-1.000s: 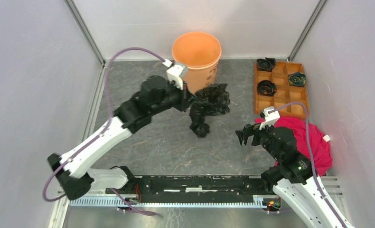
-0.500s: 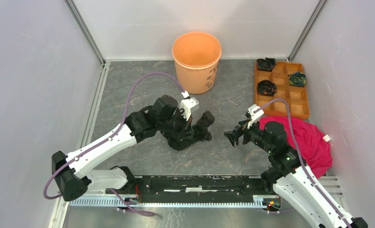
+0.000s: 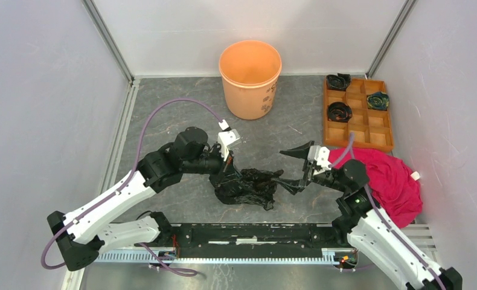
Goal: Put the trash bags into the trash bin
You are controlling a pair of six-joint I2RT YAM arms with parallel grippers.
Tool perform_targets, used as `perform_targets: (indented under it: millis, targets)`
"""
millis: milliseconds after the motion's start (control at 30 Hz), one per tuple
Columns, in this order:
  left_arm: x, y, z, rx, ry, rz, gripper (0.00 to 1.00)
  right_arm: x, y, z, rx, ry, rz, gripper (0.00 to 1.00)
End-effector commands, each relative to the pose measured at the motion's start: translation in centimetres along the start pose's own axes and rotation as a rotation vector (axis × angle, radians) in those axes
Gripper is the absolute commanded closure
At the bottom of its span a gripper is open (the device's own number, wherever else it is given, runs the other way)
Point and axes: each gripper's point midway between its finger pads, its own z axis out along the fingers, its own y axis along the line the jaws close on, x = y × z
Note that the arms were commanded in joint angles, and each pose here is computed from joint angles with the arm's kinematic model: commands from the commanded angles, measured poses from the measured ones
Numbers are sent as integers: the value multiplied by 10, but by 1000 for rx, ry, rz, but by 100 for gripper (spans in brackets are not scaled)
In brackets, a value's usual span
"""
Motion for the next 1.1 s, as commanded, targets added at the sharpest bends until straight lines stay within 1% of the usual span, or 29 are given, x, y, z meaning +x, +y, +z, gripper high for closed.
perform_targets:
  millis: [0,133,200,233,267,400,467,500,600,633,667,700,733,767,800,833,900,933,1000,1067]
  targets:
    - [1,0,6,29,5,60,98,-18,25,15,-219,-57,-21,2]
    - [0,0,7,28,6,63,98,11,43,24,-336,34,70,2]
    - [-1,1,7,26,3,66,98,24,46,28,-335,76,96,5]
    - [-1,1,6,24,2,66,98,30,42,31,-301,95,86,7]
    - [-1,1,7,22,1,67,98,34,38,33,-270,109,95,13]
    - [-1,4,8,11,3,63,98,32,37,37,-249,115,178,53]
    - [-2,8,8,-12,1,64,98,30,42,36,-257,112,217,67]
    - [-3,10,7,-30,0,63,98,31,42,34,-242,114,238,76]
    - [-6,20,3,-97,-14,51,97,25,38,29,-176,95,283,98]
    - [-9,23,2,-119,-23,47,93,22,36,27,-151,81,295,99]
    - [-12,28,2,-152,-35,35,88,18,30,26,-102,66,311,99]
    - [-16,33,0,-191,-53,8,78,17,23,25,-43,62,339,99]
    - [-23,40,-2,-239,-76,-24,64,19,11,23,43,67,378,99]
    - [-31,47,-5,-294,-106,-72,54,20,-5,20,156,68,409,99]
    - [-39,52,-9,-343,-138,-123,42,24,-15,16,240,89,458,99]
    - [-47,56,-12,-381,-173,-188,27,28,-27,11,326,105,483,99]
    - [-60,55,-16,-396,-224,-288,10,32,-43,1,463,144,532,99]
    - [-65,49,-17,-371,-240,-325,5,34,-50,-4,519,170,538,99]
    - [-76,36,-19,-317,-268,-380,2,27,-61,-13,598,193,528,99]
    - [-87,22,-21,-242,-301,-421,0,13,-71,-21,665,177,508,99]
